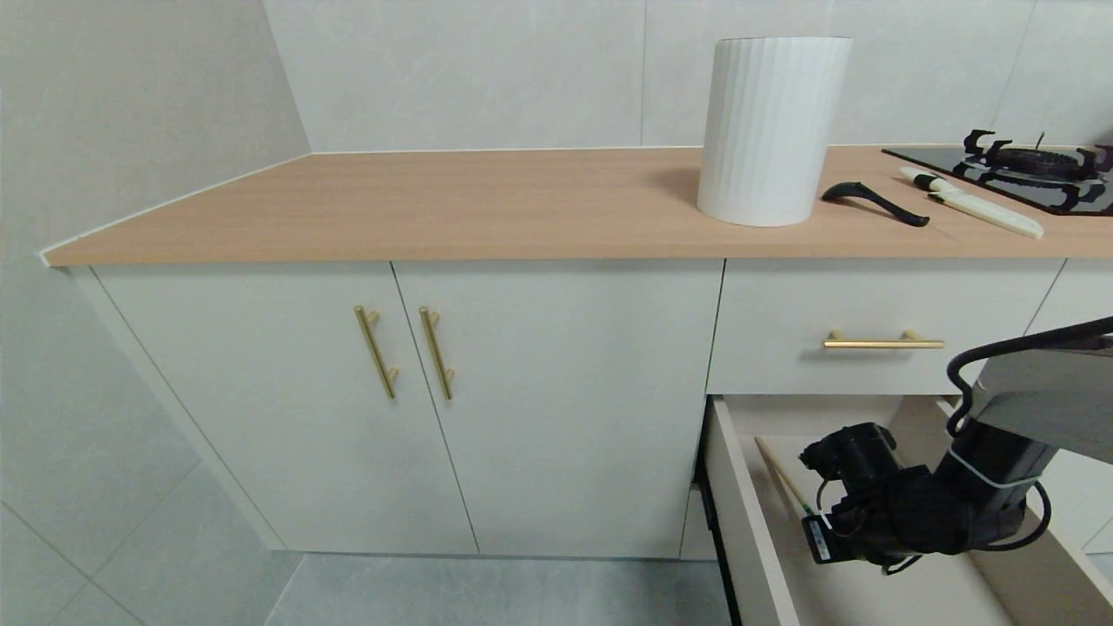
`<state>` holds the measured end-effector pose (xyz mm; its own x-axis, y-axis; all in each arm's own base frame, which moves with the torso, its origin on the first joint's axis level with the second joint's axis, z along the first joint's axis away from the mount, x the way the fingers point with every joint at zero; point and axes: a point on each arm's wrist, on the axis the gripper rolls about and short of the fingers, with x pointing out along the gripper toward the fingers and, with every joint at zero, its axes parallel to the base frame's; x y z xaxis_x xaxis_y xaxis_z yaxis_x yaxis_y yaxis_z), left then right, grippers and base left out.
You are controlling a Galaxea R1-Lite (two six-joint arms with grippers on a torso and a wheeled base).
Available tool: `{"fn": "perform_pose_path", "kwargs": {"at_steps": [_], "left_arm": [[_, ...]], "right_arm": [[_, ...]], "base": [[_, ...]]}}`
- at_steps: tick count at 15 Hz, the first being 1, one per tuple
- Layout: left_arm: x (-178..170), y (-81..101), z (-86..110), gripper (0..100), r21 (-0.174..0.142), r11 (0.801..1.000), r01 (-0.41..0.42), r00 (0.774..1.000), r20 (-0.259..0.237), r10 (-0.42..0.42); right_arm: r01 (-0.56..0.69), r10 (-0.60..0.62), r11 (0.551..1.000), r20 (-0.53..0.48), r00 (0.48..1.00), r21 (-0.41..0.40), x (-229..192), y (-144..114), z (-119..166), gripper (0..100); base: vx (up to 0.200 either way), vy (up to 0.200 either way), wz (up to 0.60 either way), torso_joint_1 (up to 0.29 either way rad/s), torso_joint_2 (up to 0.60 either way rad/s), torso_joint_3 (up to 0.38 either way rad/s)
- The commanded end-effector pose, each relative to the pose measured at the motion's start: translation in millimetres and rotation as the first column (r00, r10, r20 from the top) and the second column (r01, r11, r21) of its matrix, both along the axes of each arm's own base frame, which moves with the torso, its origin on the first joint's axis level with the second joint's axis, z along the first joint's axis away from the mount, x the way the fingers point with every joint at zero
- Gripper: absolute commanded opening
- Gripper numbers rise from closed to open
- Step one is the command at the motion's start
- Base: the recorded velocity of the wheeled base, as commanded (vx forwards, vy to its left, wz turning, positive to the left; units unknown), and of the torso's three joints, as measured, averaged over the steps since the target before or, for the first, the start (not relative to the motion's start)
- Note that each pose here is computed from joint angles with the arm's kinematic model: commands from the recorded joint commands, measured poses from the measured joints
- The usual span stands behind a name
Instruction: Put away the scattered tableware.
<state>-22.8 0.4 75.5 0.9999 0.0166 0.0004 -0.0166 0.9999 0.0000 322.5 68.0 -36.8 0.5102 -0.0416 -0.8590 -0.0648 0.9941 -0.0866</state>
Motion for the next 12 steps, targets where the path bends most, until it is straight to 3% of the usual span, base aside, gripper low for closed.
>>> {"fn": "perform_pose_path", "kwargs": {"at_steps": [1,9,10,12], "left_arm": [[0.0,0.0,0.0,100,0.000,1.000,0.000,1.000,0.000,0.000],[0.0,0.0,0.0,100,0.000,1.000,0.000,1.000,0.000,0.000],[0.0,0.0,0.0,100,0.000,1.000,0.000,1.000,0.000,0.000],[0.0,0.0,0.0,100,0.000,1.000,0.000,1.000,0.000,0.000]], "right_arm": [[0.007,-0.008,1.000,-0.043,0.999,-0.020,-1.9,-0.3,-23.1,0],[0.026,-0.026,1.000,-0.037,0.999,0.003,-2.0,8.9,-25.0,0],[0.026,-0.026,1.000,-0.037,0.999,0.003,-2.0,8.9,-25.0,100],[0.028,-0.027,1.000,-0.028,0.999,0.006,-1.2,9.1,-24.6,100]], "base": [[0.000,0.000,0.00,0.000,0.00,0.000],[0.000,0.000,0.00,0.000,0.00,0.000],[0.000,0.000,0.00,0.000,0.00,0.000],[0.000,0.000,0.00,0.000,0.00,0.000]]}}
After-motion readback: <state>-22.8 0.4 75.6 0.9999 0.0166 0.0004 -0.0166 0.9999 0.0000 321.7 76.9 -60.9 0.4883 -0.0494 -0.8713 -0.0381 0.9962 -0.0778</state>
